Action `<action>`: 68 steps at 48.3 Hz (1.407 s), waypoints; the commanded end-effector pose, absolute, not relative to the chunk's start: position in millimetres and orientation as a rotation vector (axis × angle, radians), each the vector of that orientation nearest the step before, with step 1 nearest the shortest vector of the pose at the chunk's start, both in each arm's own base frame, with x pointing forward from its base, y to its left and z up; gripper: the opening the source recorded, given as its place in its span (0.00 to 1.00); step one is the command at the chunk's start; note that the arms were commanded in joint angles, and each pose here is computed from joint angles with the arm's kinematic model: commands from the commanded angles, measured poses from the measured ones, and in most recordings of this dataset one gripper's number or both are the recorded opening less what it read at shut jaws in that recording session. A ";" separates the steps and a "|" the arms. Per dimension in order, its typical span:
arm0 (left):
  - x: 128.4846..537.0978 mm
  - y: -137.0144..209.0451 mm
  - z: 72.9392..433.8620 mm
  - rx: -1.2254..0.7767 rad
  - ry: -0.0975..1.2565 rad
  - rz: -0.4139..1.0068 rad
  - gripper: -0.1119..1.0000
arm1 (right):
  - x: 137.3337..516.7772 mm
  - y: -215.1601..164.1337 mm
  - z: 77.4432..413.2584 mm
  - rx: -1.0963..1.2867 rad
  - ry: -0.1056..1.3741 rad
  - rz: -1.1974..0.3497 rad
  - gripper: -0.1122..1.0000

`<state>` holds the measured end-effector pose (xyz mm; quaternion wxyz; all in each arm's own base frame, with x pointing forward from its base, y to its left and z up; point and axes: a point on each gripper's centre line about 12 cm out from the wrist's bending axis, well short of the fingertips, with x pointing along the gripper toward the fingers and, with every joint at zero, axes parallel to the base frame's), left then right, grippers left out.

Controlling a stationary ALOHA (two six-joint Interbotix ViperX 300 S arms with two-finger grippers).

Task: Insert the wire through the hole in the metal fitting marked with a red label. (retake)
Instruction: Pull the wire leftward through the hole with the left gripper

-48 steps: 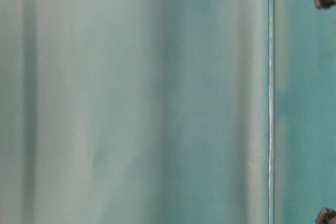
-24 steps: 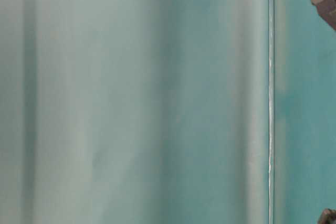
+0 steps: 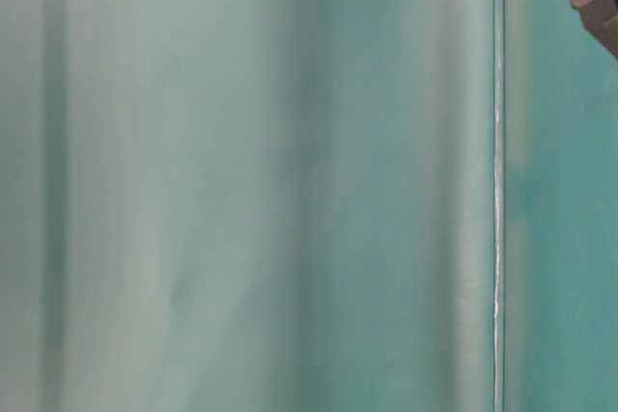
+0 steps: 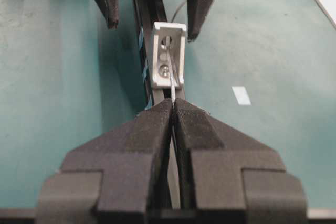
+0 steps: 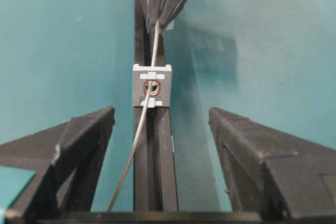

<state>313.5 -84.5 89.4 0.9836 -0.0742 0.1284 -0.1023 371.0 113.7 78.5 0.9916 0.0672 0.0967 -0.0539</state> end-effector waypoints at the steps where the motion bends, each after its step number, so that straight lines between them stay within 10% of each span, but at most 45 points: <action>1: 306.4 -87.6 103.0 -0.148 0.232 -0.227 0.01 | 374.0 115.7 95.3 0.152 0.146 -0.101 0.82; 68: 241.8 -86.4 107.2 -0.122 0.382 -0.282 0.01 | 374.0 115.7 95.2 0.143 0.148 -0.100 0.82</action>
